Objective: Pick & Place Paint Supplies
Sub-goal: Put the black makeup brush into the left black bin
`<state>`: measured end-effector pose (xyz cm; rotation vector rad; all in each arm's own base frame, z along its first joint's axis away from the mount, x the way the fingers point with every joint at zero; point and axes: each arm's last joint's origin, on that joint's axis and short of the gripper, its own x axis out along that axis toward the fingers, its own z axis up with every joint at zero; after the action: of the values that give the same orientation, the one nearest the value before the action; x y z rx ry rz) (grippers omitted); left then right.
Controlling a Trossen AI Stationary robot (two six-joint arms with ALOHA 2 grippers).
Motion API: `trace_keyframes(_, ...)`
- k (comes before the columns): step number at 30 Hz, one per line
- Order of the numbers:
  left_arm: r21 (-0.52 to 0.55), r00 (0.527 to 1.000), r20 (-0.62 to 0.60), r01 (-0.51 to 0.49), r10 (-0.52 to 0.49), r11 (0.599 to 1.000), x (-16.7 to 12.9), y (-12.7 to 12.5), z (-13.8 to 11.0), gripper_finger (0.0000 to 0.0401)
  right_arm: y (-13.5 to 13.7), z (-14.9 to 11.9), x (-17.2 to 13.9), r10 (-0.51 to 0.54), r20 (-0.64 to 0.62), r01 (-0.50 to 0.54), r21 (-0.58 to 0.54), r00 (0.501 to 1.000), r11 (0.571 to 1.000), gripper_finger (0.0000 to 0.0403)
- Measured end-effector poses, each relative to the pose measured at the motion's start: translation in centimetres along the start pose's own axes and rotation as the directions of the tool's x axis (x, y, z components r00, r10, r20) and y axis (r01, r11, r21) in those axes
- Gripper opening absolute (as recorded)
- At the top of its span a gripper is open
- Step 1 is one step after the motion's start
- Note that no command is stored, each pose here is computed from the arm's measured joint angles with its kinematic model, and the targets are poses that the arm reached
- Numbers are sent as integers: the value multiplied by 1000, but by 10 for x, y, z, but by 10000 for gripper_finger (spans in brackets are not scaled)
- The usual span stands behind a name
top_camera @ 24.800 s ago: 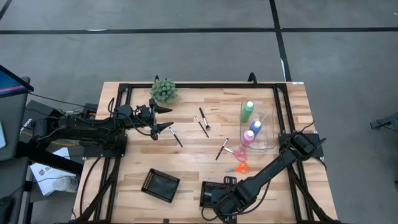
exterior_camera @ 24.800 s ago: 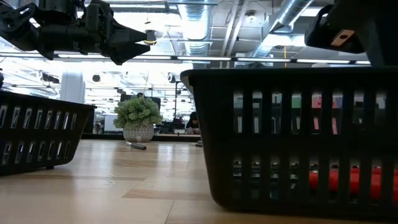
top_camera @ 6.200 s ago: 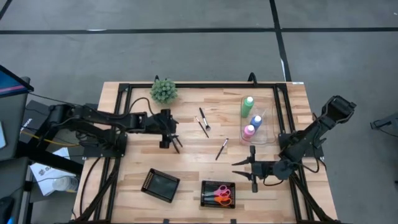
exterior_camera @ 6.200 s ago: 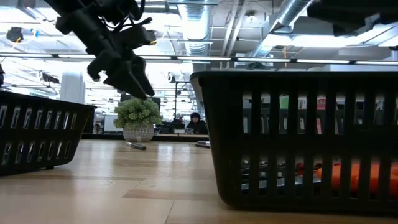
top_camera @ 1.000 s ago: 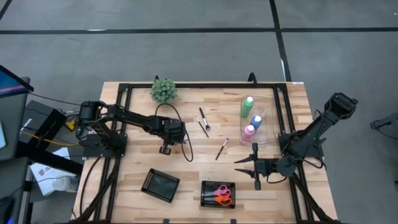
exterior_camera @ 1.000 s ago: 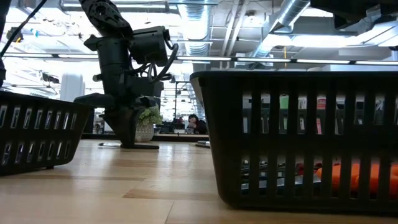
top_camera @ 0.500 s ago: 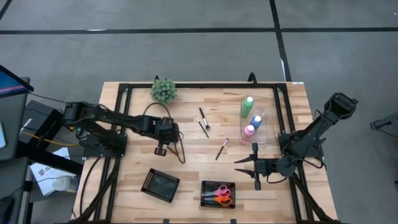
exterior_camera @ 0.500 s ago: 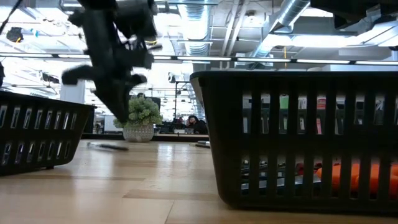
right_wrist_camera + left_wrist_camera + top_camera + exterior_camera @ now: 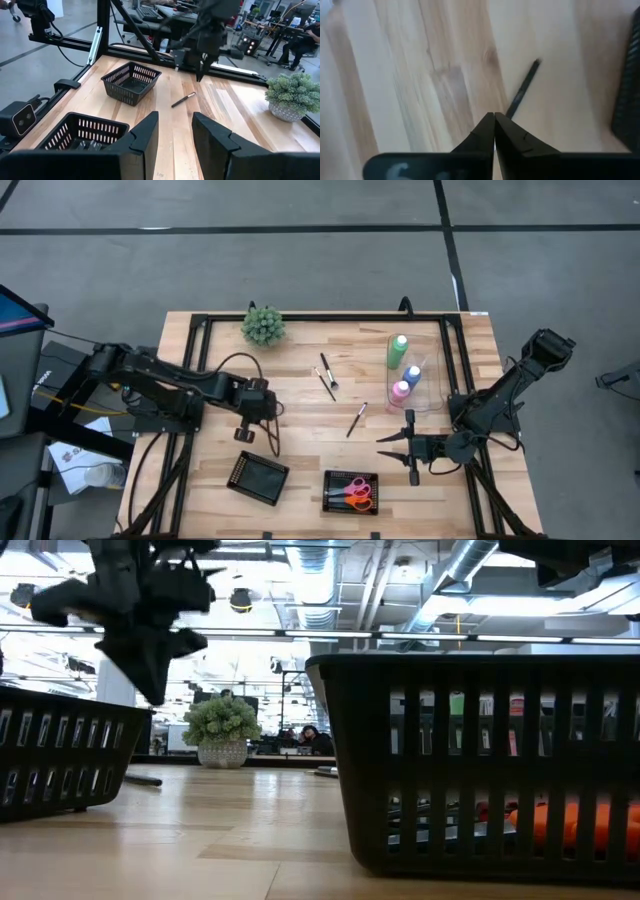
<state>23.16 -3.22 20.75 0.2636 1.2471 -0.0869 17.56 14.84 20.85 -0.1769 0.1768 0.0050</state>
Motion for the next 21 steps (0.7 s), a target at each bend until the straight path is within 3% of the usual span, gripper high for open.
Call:
trace_keyframes(4, -14, 995, -95, 3, -4, 1000, 19, 1, 0, 46, 0, 0, 0, 0, 0, 0, 0, 1000, 1000, 109)
trace_keyframes(14, -4, 965, -252, 78, -77, 997, 57, -5, 0, 196, 0, 0, 0, -1, -1, 1, -1, 1000, 1000, 109)
trace_keyframes(21, 10, 964, -238, 121, -115, 993, 70, -8, -4, 216, 0, 0, 0, 0, -2, 0, -2, 1000, 1000, 109)
